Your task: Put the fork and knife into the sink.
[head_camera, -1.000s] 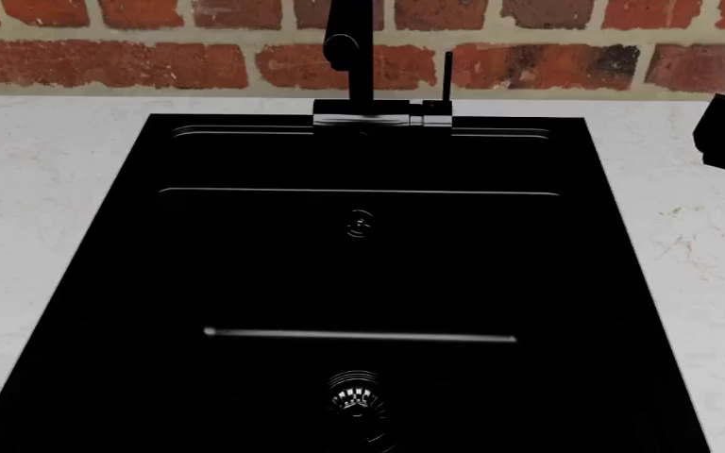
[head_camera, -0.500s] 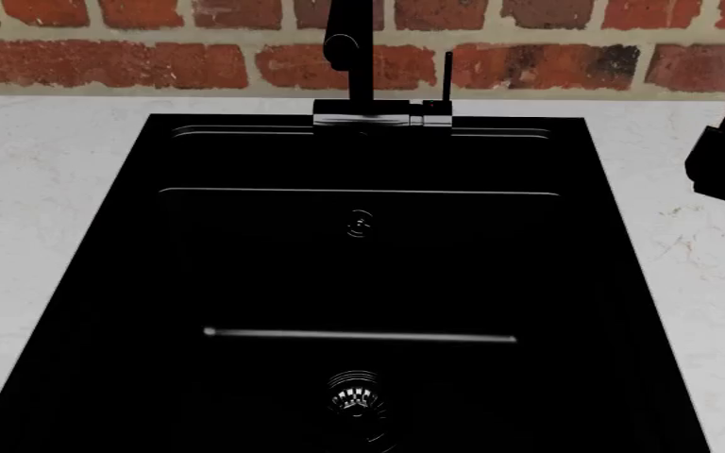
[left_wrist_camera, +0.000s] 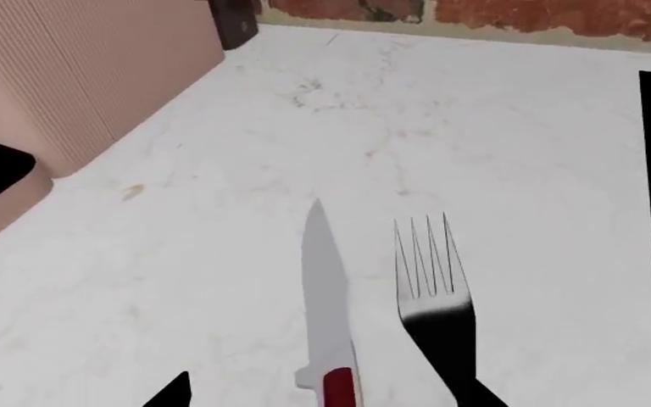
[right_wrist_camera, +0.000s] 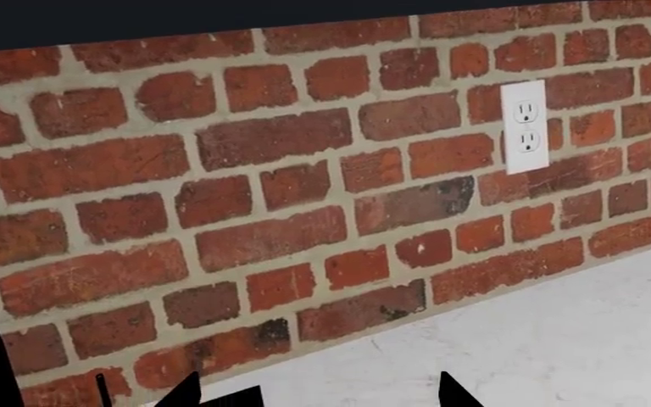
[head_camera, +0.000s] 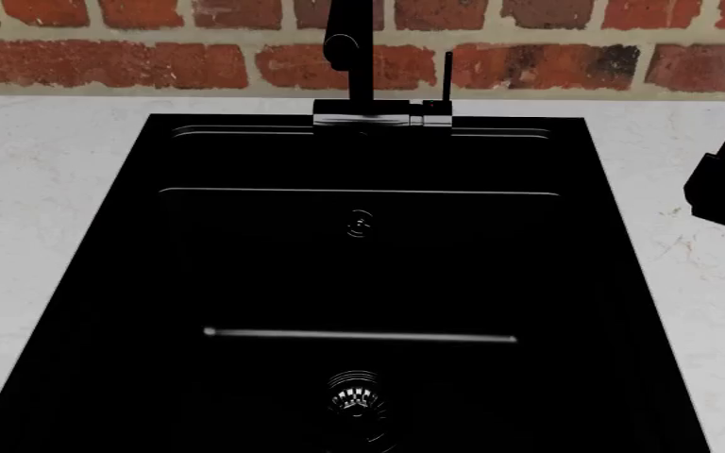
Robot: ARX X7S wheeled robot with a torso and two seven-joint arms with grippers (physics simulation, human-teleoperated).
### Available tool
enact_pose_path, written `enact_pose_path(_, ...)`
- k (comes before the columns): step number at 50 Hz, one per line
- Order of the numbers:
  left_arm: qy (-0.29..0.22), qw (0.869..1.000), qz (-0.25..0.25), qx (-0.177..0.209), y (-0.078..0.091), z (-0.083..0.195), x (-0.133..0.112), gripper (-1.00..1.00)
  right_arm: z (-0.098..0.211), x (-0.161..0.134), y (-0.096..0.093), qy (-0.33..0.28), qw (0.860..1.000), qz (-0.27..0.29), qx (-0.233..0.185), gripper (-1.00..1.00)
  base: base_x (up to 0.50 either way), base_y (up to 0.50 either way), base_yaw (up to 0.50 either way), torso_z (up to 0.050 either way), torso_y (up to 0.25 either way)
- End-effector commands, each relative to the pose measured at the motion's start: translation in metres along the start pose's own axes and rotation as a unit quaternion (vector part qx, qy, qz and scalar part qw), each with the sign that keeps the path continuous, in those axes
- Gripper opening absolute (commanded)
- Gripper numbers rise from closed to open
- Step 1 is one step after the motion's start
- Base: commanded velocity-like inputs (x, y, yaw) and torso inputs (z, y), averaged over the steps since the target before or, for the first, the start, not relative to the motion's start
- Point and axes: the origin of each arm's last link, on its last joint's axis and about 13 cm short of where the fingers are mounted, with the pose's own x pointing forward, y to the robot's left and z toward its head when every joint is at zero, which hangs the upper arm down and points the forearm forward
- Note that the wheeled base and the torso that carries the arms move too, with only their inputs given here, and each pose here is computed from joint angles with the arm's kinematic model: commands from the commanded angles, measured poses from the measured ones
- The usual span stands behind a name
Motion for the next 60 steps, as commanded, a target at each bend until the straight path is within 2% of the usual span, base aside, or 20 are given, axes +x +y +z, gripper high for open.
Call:
enact_pose_path(1,0.033,0.999,0.024,0.001,0.004,-0.012,0.009,1.0,-0.004,0.0,-0.001,0.003,1.0,-0.002,0.005,1.0,0.0,0.0,0.0,0.0,0.0)
enact_pose_path(11,0.056,0.998,0.026,-0.003,0.003,-0.019,0.014,1.0,-0.008,0.002,-0.006,0.004,1.0,-0.004,0.007,1.0,0.0,0.0,0.0,0.0,0.0)
enact_pose_path(25,0.085,0.996,-0.015,-0.019,-0.002,-0.025,0.022,1.0,-0.006,0.0,-0.002,0.003,1.0,-0.001,0.008,1.0,0.0,0.0,0.0,0.0,0.0)
enact_pose_path(41,0.087,0.995,0.021,-0.04,0.007,-0.026,0.029,1.0,-0.01,0.002,-0.004,0.006,1.0,-0.001,0.012,1.0,0.0,0.0,0.0,0.0,0.0)
enact_pose_path(60,0.125,0.99,-0.008,-0.061,0.003,-0.046,0.037,1.0,-0.012,0.003,-0.005,0.006,1.0,0.0,0.012,1.0,0.0,0.0,0.0,0.0,0.0)
